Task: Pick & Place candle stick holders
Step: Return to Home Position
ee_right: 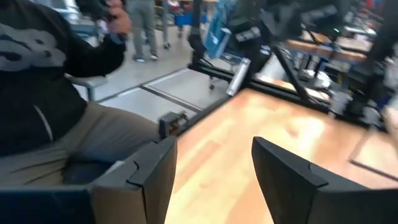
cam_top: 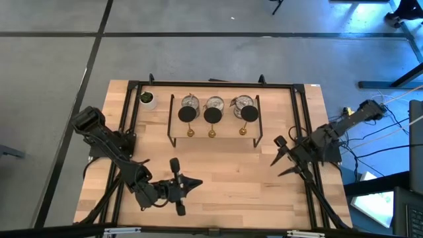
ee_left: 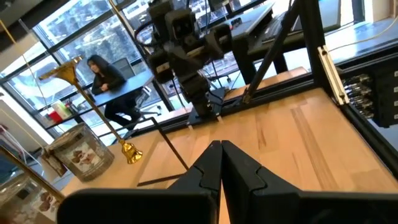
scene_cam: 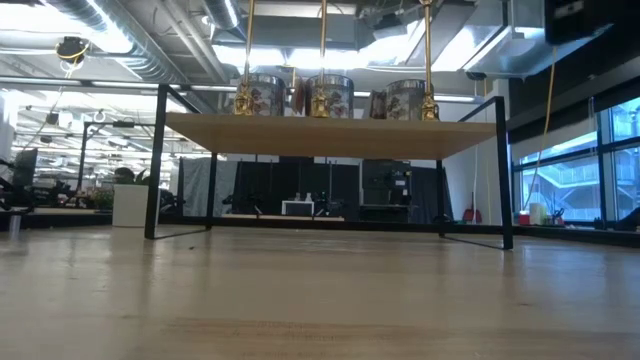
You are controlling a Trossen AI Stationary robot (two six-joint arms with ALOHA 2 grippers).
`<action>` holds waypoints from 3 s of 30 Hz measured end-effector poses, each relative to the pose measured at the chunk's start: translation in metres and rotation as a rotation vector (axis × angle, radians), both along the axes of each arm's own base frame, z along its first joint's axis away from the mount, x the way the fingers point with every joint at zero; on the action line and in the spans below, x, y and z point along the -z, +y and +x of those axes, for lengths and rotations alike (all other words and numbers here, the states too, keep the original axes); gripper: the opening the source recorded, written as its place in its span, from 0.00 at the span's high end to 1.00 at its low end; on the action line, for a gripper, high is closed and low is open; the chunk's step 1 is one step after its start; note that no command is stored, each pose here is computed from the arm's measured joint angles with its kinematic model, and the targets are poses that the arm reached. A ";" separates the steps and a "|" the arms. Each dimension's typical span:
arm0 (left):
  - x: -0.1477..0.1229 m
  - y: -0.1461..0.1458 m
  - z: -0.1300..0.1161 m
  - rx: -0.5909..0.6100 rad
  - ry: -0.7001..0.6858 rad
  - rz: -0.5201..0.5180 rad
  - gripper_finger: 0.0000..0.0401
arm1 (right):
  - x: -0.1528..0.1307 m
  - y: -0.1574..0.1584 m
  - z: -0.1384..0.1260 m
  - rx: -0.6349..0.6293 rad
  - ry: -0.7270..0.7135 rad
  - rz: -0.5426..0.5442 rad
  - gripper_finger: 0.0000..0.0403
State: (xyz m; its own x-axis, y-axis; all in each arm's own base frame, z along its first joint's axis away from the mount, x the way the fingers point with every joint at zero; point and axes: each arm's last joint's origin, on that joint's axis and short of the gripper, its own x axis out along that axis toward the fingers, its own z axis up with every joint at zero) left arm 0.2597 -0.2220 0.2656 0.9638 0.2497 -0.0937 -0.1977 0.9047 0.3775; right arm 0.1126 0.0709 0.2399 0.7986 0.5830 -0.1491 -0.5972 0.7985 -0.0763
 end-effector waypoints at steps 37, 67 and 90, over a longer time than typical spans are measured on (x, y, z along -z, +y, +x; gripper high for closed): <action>0.000 0.002 -0.003 0.013 0.026 -0.039 1.00 | 0.008 -0.074 0.010 0.325 -0.012 -0.031 0.48; 0.000 -0.004 -0.010 -0.009 0.016 -0.032 1.00 | 0.045 -0.079 -0.008 0.625 0.074 0.209 0.48; 0.000 -0.004 -0.010 -0.008 0.016 -0.032 1.00 | 0.055 -0.083 -0.010 0.757 0.145 0.124 0.98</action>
State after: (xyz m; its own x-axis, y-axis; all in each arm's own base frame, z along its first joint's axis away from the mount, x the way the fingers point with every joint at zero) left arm 0.2494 -0.2260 0.2655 0.9600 0.2542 -0.1171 -0.1993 0.9146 0.3518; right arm 0.1029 -0.0120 0.1853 0.9633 -0.0933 -0.2516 0.1161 0.9902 0.0773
